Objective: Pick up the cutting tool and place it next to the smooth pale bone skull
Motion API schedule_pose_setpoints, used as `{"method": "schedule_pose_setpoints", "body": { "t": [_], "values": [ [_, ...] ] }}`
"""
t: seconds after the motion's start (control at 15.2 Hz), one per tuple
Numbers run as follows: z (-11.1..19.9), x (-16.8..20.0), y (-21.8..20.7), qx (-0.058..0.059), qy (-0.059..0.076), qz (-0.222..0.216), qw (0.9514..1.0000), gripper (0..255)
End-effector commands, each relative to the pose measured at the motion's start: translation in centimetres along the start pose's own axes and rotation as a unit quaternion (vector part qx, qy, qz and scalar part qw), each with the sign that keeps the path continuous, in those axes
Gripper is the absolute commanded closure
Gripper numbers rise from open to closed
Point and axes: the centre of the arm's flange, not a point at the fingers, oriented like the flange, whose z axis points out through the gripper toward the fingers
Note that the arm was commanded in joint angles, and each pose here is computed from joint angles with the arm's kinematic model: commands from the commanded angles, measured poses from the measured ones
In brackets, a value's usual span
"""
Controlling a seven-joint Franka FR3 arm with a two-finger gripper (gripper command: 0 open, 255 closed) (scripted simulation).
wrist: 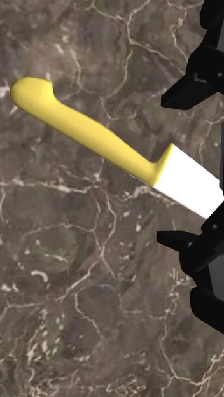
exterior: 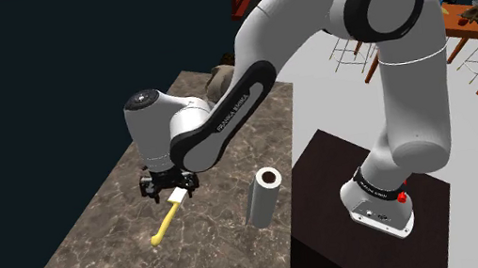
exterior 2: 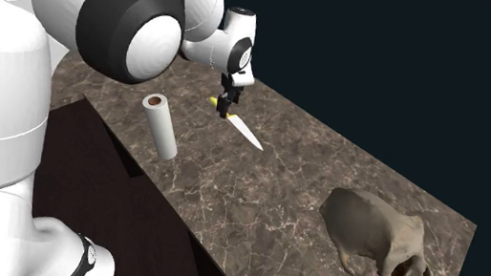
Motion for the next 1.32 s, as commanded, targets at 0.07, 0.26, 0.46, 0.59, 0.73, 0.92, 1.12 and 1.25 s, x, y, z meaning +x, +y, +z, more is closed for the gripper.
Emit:
{"method": "schedule_pose_setpoints", "body": {
  "t": [0.07, 0.26, 0.46, 0.59, 0.73, 0.92, 1.12, 1.25],
  "values": [
    [1.5, -0.1, -0.1, 0.0, 0.0, 0.0, 1.0, 0],
    [2.4, -0.1, -0.1, 0.0, 0.0, 0.0, 1.0, 0],
    [2.4, -0.1, -0.1, 0.0, 0.0, 0.0, 1.0, 0],
    [2.4, -0.1, -0.1, 0.0, 0.0, 0.0, 1.0, 0],
    [2.4, -0.1, -0.1, 0.0, 0.0, 0.0, 1.0, 255],
    [2.4, -0.1, -0.1, 0.0, 0.0, 0.0, 1.0, 255],
    [2.3, -0.1, -0.1, 0.0, 0.0, 0.0, 1.0, 255],
    [2.4, -0.1, -0.1, 0.0, 0.0, 0.0, 1.0, 255]
  ]
}}
